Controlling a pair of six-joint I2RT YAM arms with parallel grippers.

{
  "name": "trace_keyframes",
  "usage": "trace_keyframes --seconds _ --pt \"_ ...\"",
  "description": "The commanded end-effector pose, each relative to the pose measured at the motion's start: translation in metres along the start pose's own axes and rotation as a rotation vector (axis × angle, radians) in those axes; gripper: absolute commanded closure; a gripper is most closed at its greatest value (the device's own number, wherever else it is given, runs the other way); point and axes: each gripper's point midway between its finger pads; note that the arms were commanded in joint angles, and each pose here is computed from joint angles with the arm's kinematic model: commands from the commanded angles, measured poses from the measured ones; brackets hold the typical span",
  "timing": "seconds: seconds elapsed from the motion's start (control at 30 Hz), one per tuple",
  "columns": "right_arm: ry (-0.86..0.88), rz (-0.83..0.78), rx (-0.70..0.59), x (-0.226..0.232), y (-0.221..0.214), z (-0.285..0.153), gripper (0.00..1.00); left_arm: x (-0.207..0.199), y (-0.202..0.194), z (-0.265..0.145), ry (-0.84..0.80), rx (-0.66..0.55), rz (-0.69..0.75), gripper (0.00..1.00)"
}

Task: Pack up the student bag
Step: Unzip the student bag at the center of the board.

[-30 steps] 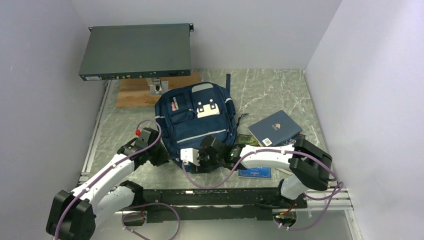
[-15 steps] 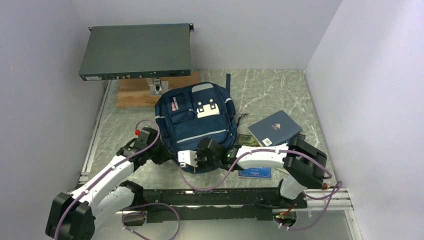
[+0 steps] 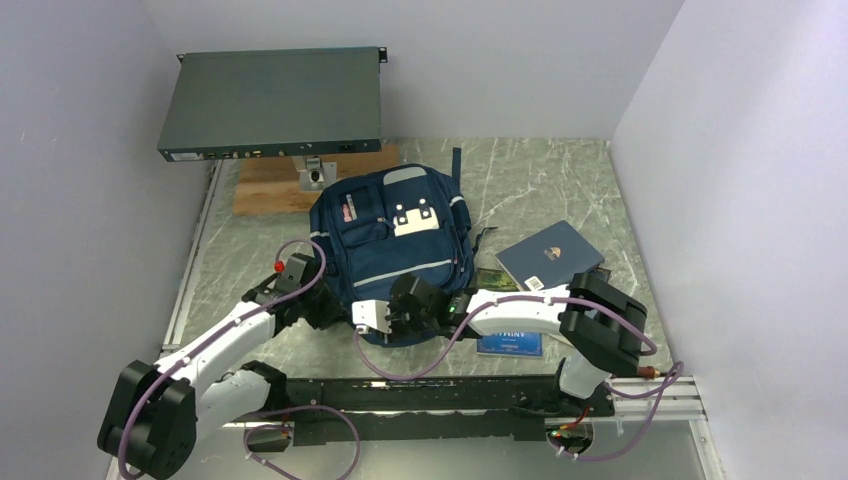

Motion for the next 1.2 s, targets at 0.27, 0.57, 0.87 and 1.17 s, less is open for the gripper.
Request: trace_keyframes --seconds 0.27,0.57,0.87,1.17 --pt "0.002 -0.041 -0.012 -0.005 0.014 0.015 0.76 -0.007 0.012 0.011 0.004 -0.04 0.043 0.59" --pt "-0.012 -0.035 0.038 -0.008 0.01 0.018 0.89 -0.011 0.008 0.008 0.011 -0.009 0.091 0.78" --pt "0.002 -0.032 0.052 -0.006 0.008 0.018 1.0 -0.017 0.007 -0.016 -0.026 -0.013 0.098 0.87" --pt "0.01 0.058 0.046 -0.005 0.012 0.021 1.0 -0.036 0.001 -0.02 -0.248 -0.035 0.093 1.0"
Point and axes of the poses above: each gripper's point midway between its finger pads, its own z axis out along the fingers, its own x axis along the line the jaws close on, y = z × x, and after that the axes turned 6 degrees about -z, right-handed
